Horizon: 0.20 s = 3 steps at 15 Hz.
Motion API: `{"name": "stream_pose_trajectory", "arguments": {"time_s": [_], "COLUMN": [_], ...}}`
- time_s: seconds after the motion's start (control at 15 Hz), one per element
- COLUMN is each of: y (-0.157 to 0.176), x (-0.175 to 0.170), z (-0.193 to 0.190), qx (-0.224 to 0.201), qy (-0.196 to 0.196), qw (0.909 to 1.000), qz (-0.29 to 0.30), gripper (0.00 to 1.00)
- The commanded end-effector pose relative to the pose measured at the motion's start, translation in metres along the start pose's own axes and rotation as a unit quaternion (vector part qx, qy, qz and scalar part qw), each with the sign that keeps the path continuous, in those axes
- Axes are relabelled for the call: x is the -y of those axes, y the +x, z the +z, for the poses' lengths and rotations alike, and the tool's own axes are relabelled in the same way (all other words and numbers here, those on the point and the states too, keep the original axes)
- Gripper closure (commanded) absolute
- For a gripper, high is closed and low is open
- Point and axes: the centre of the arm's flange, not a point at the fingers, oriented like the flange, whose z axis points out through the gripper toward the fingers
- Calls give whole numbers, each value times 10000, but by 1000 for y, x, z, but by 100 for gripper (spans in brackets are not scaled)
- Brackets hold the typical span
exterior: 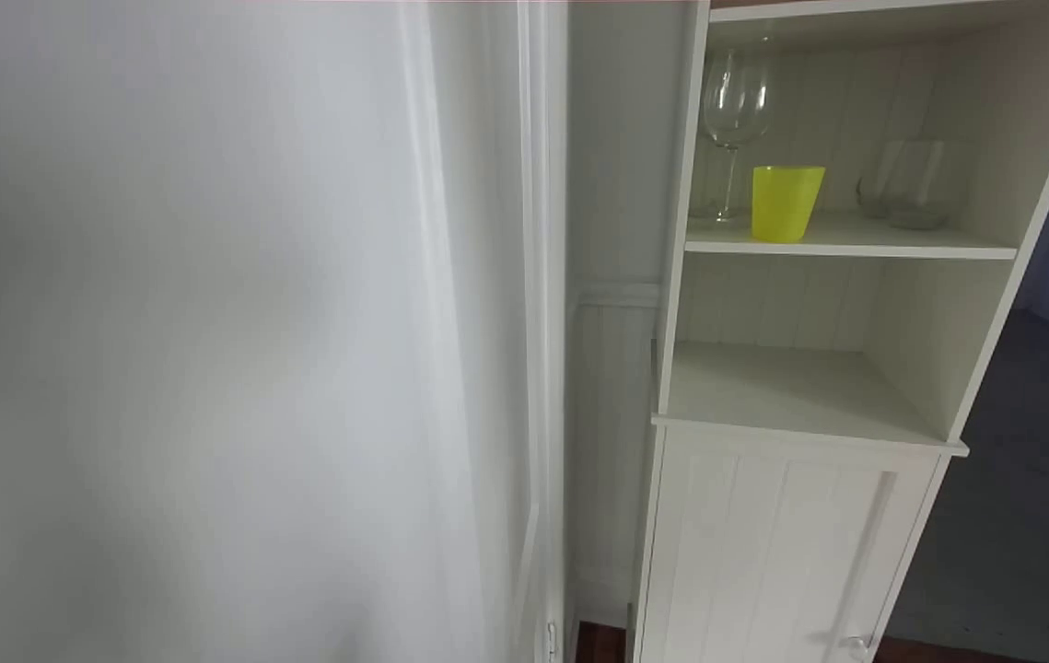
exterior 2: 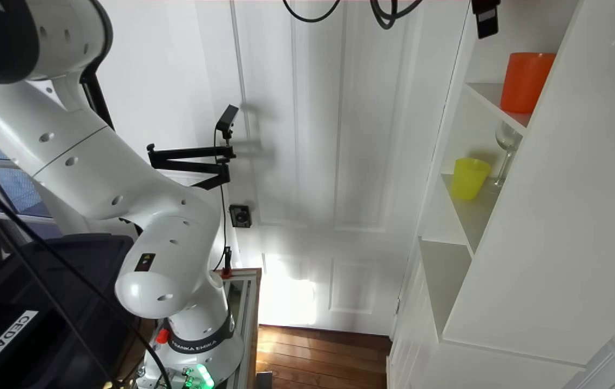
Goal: Move the orange cup to the top shelf
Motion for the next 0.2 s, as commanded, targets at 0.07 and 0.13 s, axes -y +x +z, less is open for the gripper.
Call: {"name": "stream_pose_trajectory", "arguments": {"time_s": [0.07, 0.13], "y": [-11, -16], "x": [-4, -5], "z": [-12, -16], "qx": [88, 120], "qy": [-131, -166], "qw": [9993, 9989], "qz": [-327, -432], "gripper": [0, 0]}}
